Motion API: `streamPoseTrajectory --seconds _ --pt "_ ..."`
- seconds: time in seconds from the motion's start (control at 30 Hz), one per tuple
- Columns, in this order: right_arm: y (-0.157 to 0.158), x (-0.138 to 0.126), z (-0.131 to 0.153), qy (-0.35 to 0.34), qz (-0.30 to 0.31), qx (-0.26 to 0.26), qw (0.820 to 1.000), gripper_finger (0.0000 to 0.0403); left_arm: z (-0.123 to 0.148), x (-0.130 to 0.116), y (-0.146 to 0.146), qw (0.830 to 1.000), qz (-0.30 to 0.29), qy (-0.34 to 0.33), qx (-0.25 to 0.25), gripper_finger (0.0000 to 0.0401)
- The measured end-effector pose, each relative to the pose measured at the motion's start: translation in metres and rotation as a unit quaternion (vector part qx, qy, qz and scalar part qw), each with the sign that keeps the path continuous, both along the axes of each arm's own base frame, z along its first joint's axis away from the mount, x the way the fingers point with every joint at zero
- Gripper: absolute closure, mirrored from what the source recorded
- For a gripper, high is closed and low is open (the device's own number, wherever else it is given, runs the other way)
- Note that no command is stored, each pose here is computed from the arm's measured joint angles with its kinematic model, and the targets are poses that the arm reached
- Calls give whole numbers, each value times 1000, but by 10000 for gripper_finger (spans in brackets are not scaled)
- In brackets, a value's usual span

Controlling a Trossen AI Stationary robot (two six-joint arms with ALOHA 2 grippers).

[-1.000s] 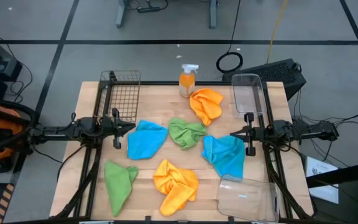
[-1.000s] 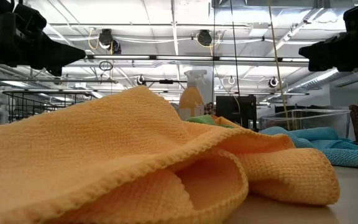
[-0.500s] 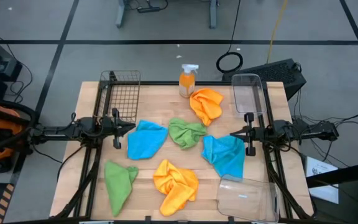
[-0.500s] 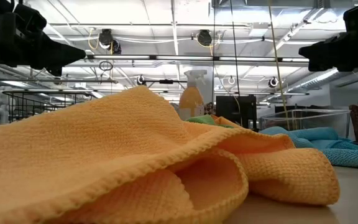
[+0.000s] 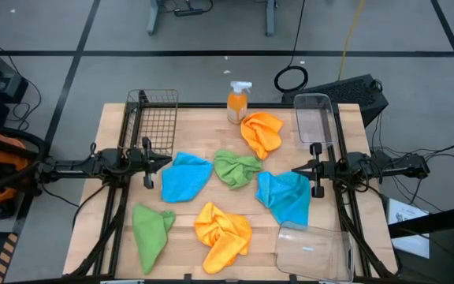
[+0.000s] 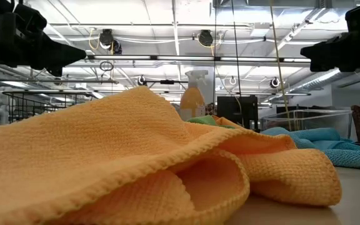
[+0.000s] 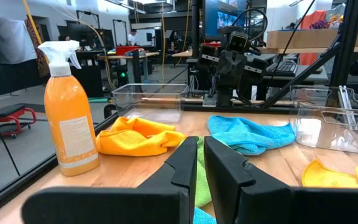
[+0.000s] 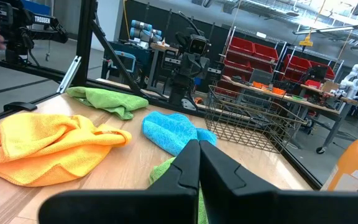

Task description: Sort microfiber towel by color & place in baskets

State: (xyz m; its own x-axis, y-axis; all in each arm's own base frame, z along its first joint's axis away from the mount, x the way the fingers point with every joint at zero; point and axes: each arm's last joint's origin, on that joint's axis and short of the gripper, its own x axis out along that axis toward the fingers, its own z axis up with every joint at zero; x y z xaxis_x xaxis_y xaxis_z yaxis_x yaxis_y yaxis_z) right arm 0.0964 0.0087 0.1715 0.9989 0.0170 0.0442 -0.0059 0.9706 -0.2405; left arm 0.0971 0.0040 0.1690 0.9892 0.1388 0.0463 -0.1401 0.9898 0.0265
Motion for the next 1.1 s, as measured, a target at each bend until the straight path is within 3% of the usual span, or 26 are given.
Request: streamPoseTrajectory --seconds 0.4,0.57,0.63,0.77,0.93,1.1 --pt "0 0 1 -4 2 58 998 403 0 0 0 1000 0 0 0 363" --pt "0 0 2 -8 6 123 992 403 0 0 0 1000 0 0 -1 363" --pt "0 0 3 -14 10 176 984 403 0 0 0 1000 -1 1 -6 363" --pt "-2 0 7 -36 -5 248 968 403 -1 0 0 998 -7 -4 -60 363" --pt "0 2 13 -61 12 278 959 403 -1 0 0 997 -8 -6 -76 363" --pt "4 8 38 -62 27 269 961 403 -1 0 0 999 -6 0 -39 363"
